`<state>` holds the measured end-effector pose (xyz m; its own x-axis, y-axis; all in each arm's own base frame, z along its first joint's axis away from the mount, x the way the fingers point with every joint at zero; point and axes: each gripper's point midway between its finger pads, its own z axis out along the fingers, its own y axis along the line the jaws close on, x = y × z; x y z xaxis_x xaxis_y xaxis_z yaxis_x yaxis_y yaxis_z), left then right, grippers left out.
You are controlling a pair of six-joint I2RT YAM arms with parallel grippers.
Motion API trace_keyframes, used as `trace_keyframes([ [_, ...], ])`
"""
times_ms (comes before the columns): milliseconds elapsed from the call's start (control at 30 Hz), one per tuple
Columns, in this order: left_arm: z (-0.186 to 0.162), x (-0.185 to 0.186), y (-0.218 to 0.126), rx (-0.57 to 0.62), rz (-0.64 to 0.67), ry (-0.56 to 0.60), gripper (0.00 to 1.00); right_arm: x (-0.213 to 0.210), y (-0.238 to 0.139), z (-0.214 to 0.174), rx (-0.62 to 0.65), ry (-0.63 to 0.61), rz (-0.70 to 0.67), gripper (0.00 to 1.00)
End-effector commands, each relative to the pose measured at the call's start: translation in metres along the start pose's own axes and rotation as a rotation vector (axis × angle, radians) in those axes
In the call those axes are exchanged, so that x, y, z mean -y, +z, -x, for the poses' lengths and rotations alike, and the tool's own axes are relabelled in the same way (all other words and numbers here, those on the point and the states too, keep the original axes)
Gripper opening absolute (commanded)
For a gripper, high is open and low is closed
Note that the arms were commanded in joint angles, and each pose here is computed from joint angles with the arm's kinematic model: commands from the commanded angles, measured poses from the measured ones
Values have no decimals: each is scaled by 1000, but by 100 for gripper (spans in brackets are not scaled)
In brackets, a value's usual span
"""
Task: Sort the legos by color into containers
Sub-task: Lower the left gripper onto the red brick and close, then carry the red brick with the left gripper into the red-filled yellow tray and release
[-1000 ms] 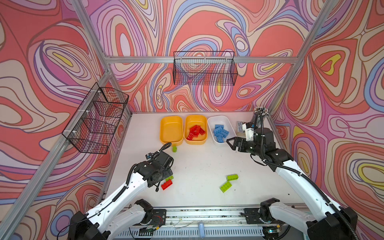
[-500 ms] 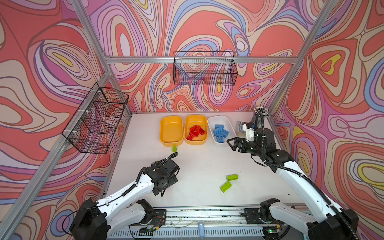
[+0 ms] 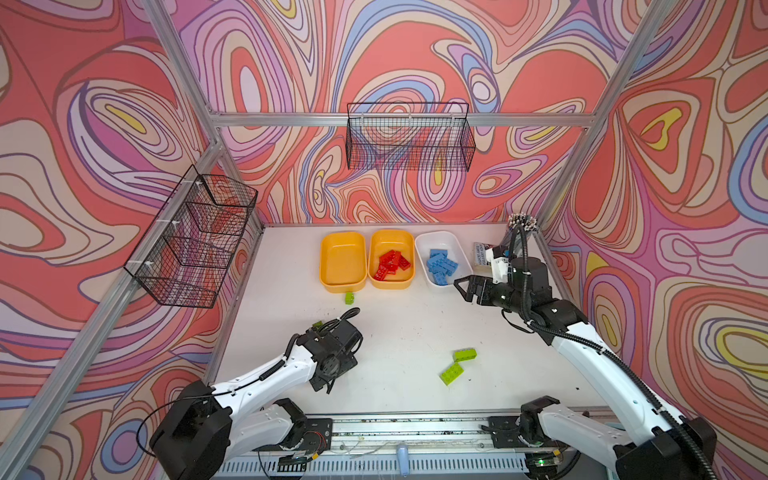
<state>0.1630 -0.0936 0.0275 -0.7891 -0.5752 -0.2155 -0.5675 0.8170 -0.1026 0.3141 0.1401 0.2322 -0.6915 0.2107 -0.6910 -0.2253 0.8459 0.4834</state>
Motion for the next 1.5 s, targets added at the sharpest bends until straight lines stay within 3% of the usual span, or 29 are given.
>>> trace_keyframes([
  [0, 2, -4, 7, 23, 24, -14, 83, 3, 1, -6, -14, -11, -14, 98],
  [533, -4, -15, 18, -7, 66, 28, 56, 3, -1, -5, -11, -11, -20, 98],
  [667, 1, 4, 5, -15, 35, 68, 49, 2, -2, -3, -5, -9, -18, 98],
  [833, 10, 25, -13, 1, -2, 117, 48, 2, -3, -2, -1, -8, -21, 98],
  [1033, 37, 71, -43, 73, -48, 216, 48, 5, -5, -2, 5, -8, -39, 98],
  [1267, 89, 170, -80, 202, -109, 373, 48, 6, -11, 0, 13, -7, -54, 99],
  [1467, 134, 249, -85, 228, -190, 416, 49, 10, -20, 1, 25, -9, -95, 98],
])
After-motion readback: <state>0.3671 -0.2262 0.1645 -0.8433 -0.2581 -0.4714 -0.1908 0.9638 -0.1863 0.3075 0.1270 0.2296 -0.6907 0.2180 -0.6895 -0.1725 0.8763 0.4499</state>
